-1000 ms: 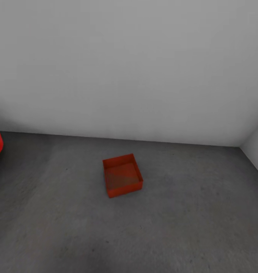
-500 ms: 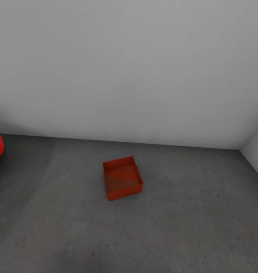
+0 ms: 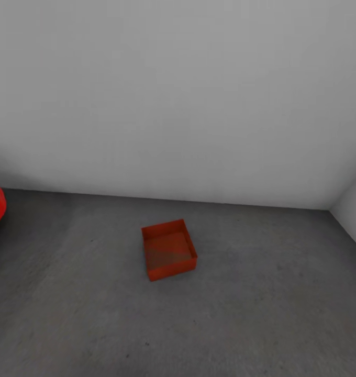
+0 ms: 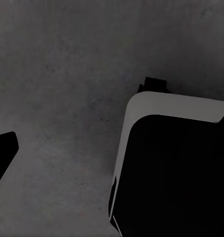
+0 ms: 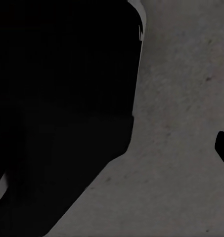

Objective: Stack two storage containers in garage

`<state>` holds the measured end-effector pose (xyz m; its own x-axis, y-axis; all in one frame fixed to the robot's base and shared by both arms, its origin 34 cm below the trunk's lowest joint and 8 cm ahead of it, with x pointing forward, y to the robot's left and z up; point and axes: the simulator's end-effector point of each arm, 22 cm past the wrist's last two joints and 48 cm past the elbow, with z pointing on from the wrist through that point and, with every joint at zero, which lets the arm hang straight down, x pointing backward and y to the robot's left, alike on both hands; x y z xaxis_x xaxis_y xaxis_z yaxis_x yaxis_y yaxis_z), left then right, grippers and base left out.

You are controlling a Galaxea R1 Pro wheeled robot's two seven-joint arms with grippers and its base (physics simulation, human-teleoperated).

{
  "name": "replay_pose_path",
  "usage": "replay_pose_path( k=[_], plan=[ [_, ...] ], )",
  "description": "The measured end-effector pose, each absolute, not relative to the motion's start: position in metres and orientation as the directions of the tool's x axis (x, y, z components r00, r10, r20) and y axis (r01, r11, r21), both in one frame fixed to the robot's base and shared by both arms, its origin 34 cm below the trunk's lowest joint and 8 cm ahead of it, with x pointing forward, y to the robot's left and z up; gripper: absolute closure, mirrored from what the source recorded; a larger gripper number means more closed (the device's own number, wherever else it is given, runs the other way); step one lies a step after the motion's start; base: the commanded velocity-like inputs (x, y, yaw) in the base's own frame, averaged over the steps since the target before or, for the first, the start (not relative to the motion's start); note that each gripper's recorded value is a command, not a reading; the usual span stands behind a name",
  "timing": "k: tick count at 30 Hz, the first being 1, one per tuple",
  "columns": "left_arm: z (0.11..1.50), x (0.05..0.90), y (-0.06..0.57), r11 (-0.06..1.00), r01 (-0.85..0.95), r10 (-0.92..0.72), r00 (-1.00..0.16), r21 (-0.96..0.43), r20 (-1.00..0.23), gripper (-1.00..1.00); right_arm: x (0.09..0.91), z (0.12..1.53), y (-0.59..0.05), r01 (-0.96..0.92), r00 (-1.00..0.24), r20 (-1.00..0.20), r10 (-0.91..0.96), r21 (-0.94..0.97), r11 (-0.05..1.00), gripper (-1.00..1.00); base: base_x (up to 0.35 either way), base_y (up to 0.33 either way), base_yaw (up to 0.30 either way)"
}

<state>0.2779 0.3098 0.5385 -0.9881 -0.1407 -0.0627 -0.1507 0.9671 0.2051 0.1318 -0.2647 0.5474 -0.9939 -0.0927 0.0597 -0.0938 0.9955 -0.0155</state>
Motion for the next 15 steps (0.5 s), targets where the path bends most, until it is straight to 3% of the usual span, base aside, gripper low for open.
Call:
replay_pose_path(
  k=[15],
  plan=[
    [0.5422,0.2877,0.3098,0.967,-0.156,-0.141,-0.986,0.201,-0.087,-1.0,0.1305,0.5501,-0.2717,-0.1,-0.995,0.032,-0.099,-0.011,0.995,-1.0,0.0,0.0,-0.077]
  ],
)
